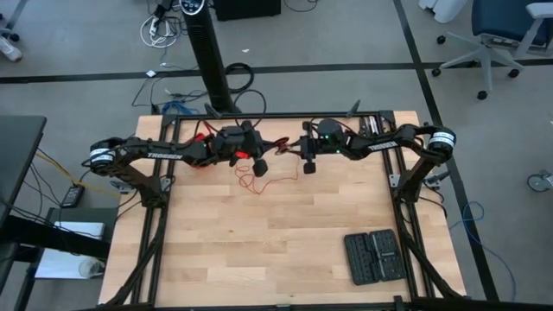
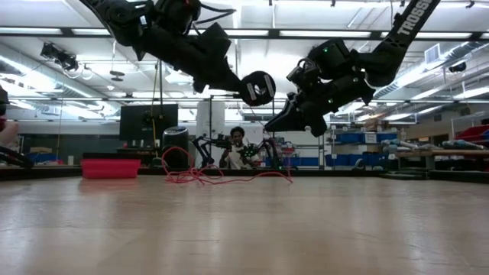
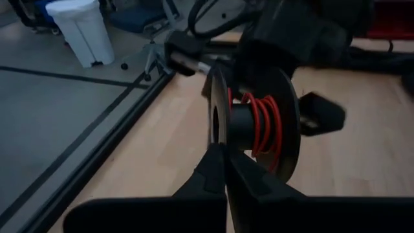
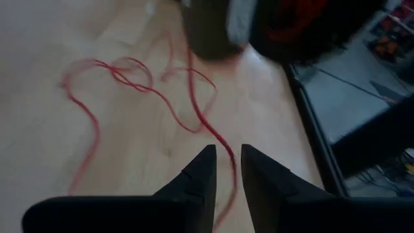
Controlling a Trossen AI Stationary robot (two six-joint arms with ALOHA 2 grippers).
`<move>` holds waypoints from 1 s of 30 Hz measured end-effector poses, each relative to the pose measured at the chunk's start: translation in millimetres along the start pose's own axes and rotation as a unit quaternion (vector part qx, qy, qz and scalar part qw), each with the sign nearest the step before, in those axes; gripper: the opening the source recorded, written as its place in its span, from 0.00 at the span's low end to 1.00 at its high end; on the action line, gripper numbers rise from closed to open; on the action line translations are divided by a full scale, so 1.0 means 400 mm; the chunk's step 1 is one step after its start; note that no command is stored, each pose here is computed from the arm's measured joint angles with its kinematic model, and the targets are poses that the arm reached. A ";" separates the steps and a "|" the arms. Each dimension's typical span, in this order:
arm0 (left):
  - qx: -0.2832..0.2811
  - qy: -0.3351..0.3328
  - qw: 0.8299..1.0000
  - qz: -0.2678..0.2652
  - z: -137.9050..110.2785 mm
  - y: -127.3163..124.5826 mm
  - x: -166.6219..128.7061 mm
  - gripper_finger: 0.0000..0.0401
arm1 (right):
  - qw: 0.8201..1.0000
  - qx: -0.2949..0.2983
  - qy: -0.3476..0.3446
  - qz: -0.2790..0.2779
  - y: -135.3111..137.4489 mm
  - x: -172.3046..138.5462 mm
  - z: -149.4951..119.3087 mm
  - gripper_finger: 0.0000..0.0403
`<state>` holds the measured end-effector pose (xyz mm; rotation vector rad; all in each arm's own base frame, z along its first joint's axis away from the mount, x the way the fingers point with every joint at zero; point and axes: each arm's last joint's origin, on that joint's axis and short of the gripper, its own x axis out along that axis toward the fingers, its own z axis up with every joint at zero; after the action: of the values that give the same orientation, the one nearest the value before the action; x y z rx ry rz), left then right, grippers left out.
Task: Coil cords
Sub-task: Coil the wire to the spool
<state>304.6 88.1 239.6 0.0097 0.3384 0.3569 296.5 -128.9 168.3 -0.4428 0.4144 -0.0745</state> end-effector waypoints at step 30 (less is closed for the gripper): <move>0.004 -0.009 1.000 -0.003 0.004 0.002 0.000 0.00 | 0.999 0.007 0.034 -0.014 -0.001 -0.001 -0.012 0.10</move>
<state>304.9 88.8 241.2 0.0188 0.3228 0.3501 294.2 -131.2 164.6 -0.4326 0.4734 -0.1201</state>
